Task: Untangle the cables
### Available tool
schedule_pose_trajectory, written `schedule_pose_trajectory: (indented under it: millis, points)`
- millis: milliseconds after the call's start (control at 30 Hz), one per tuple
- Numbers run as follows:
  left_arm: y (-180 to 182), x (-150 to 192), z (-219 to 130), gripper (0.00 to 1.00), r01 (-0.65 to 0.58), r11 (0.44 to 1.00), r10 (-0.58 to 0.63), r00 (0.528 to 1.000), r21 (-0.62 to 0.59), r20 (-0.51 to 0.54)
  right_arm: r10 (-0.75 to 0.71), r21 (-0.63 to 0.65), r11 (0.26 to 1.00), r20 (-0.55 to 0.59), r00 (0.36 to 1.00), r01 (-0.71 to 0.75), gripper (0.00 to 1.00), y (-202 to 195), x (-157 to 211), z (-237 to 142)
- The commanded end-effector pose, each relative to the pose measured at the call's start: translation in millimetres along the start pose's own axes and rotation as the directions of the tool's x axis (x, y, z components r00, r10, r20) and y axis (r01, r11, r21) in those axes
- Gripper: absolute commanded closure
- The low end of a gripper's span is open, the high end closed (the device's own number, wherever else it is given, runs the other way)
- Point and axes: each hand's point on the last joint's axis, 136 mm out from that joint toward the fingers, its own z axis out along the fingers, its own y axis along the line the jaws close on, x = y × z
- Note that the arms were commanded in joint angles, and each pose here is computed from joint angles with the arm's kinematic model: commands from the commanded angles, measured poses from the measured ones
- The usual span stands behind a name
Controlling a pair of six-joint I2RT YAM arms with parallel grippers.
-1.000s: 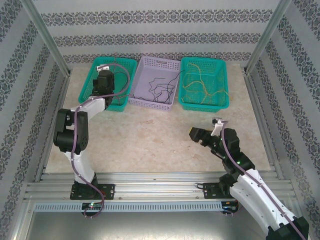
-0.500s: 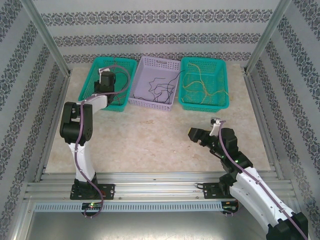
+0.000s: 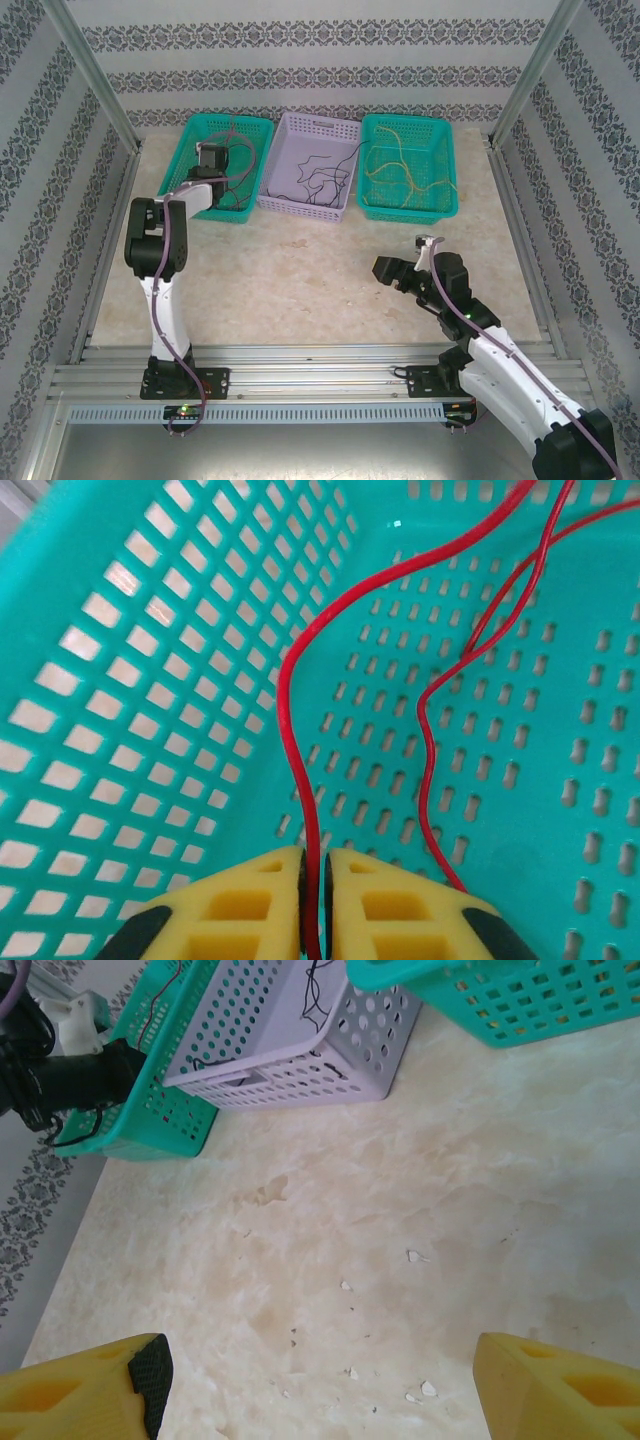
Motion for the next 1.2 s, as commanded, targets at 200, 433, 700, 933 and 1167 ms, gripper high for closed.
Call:
schedule_pose_trajectory:
  millis: [200, 433, 700, 933, 1167]
  points:
    - [-1, 10, 16, 0.74, 0.003, 1.000, -0.001, 0.992, 0.020, -0.126, -0.023, -0.035, 0.999, 0.007, 1.000, 0.023, 0.21, 7, -6, 2]
    - [7, 20, 21, 0.42, 0.021, 1.000, -0.017, 0.982, 0.023, -0.186, -0.025, -0.039, 0.999, -0.003, 1.000, 0.025, 0.21, 9, -6, 5]
    - [11, -1, -5, 0.11, 0.111, 0.989, -0.102, 0.991, 0.097, -0.091, -0.025, -0.049, 0.998, -0.007, 1.000, 0.025, 0.20, 12, -7, 5]
    - [12, -33, -43, 0.00, 0.189, 0.960, -0.195, 0.981, 0.205, 0.012, -0.040, -0.038, 0.998, 0.001, 0.999, 0.040, 0.20, 16, -15, 5]
    - [4, -80, -91, 0.00, 0.278, 0.880, -0.325, 0.943, 0.385, 0.063, -0.065, 0.017, 0.998, -0.016, 0.998, 0.065, 0.20, 13, -22, 5]
